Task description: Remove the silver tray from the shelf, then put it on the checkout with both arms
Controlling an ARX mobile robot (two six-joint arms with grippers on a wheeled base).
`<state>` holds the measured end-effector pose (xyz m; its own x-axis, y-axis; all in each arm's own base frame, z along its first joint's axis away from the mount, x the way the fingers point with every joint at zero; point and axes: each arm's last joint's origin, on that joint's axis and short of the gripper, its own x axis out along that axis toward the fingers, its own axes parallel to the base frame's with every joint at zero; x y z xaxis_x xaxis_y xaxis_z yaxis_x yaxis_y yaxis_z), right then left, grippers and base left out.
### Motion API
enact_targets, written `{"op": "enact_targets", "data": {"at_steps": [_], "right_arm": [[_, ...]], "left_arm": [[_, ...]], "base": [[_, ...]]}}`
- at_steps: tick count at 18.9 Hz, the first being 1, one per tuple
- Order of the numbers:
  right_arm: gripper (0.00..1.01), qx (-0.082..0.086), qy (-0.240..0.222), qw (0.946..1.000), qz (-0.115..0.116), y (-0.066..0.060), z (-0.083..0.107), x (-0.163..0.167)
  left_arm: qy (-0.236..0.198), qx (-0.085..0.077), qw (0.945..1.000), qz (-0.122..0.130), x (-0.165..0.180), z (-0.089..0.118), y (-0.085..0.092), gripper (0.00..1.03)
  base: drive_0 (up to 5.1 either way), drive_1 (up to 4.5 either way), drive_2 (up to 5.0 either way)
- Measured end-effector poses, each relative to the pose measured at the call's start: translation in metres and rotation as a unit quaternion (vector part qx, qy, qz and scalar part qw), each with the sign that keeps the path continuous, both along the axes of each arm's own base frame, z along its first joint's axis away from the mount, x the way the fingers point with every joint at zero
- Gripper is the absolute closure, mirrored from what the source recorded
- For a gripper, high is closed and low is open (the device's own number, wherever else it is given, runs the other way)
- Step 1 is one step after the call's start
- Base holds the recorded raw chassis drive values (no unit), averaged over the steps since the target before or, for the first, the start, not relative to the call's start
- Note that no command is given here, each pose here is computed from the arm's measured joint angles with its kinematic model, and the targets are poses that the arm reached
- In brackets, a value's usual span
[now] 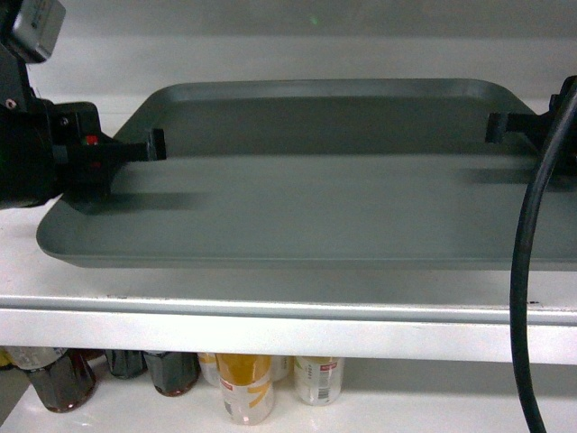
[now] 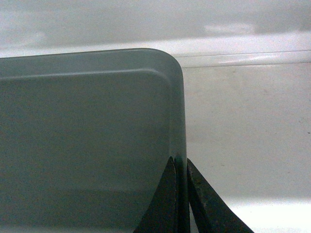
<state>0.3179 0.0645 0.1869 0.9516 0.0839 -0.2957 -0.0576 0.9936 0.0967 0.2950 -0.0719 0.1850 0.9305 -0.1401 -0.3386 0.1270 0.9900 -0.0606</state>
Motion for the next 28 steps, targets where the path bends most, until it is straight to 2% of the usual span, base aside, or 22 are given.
{"op": "enact_targets", "data": {"at_steps": [2, 4, 7, 28], "right_arm": [[0.98, -0.001, 0.010, 1.0000, 0.001, -0.001, 0.002, -0.002], [0.98, -0.004, 0.059, 0.9982, 0.005, -0.003, -0.004, -0.005], [0.98, -0.005, 0.072, 0.9974, 0.009, -0.003, -0.001, -0.006], [0.98, -0.009, 0.050, 0.9987, 0.007, -0.003, 0.008, -0.006]], "left_arm": [[0.002, 0.001, 1.0000, -0.002, -0.004, 0.005, 0.000, 0.99], [0.035, 0.007, 0.9994, -0.004, -0.011, 0.006, 0.000, 1.00], [0.048, 0.008, 0.9988, -0.005, -0.012, 0.005, 0.000, 1.00], [0.046, 0.003, 0.9989, -0.008, -0.011, 0.005, 0.000, 1.00]], "base": [[0.0, 0.00, 0.0], [0.0, 0.00, 0.0], [0.0, 0.00, 0.0], [0.0, 0.00, 0.0]]}}
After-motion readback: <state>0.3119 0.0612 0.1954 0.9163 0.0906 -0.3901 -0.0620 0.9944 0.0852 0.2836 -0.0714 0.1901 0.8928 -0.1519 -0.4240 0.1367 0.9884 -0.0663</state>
